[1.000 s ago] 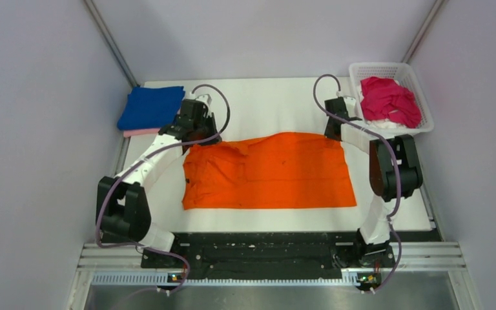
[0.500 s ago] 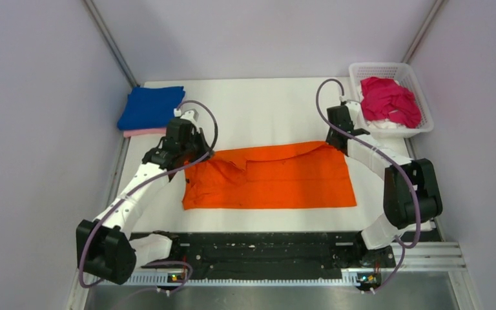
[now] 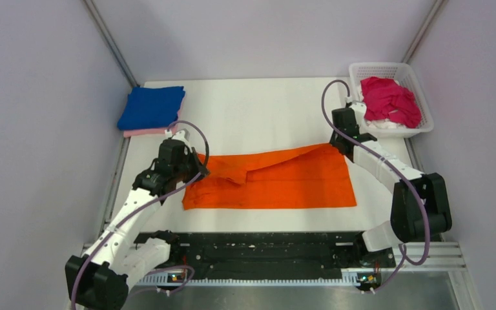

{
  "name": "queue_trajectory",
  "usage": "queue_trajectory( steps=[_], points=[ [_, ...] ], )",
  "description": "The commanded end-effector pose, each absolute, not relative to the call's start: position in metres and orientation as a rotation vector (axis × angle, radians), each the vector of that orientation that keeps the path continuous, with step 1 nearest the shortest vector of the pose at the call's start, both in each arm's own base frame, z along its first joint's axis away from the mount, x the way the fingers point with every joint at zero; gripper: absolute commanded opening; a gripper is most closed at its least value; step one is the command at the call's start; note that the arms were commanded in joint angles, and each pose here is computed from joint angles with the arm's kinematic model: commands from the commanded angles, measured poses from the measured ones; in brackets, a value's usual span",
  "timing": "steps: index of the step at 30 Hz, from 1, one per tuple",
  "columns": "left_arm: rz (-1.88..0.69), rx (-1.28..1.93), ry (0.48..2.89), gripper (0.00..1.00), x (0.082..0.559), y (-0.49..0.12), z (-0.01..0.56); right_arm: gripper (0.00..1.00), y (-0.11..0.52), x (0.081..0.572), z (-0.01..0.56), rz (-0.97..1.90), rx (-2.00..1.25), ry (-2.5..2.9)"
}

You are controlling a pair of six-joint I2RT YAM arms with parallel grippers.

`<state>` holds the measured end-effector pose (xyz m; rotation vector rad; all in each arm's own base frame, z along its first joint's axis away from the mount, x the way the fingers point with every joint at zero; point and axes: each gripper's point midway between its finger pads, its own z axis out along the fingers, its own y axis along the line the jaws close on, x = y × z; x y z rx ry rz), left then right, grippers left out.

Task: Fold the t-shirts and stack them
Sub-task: Fold the other side of the tshirt into a rectangle, then rotate the tshirt 90 degrees

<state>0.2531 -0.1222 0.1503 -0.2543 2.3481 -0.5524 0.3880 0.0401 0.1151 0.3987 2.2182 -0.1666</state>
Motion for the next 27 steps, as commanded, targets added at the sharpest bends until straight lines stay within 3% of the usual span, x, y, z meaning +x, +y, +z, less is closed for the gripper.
queue_trajectory(
  steps=[1,5,7,9,12,16,18,21,27],
  points=[
    [-0.585,-0.314,2.378,0.00,0.234,-0.122,0.139,0.04,0.040,0.371,0.115,-0.138,0.411,2.211],
    [-0.605,-0.371,2.464,0.01,0.212,-0.122,0.106,0.10,0.044,0.352,0.089,-0.113,0.434,2.270],
    [-0.580,-0.422,2.527,0.13,0.198,-0.118,0.087,0.28,0.041,0.341,0.077,-0.119,0.464,2.292],
    [-0.553,-0.469,2.578,0.33,0.186,-0.113,0.075,0.46,0.037,0.330,0.068,-0.139,0.489,2.314],
    [-0.565,-0.504,2.596,0.55,0.173,-0.113,0.077,0.56,0.028,0.316,0.068,-0.187,0.533,2.321],
    [-0.610,-0.486,2.491,0.80,0.182,-0.114,0.106,0.77,0.022,0.309,0.088,-0.200,0.557,2.287],
    [-0.620,-0.450,2.426,0.92,0.193,-0.115,0.124,0.97,0.025,0.311,0.100,-0.173,0.546,2.273],
    [-0.669,-0.371,2.373,0.98,0.214,-0.126,0.138,0.99,0.043,0.319,0.115,-0.049,0.459,2.268],
    [-0.874,-0.409,2.356,0.99,0.267,-0.169,0.116,0.99,0.134,0.340,0.133,0.538,0.141,2.180]
  ],
)
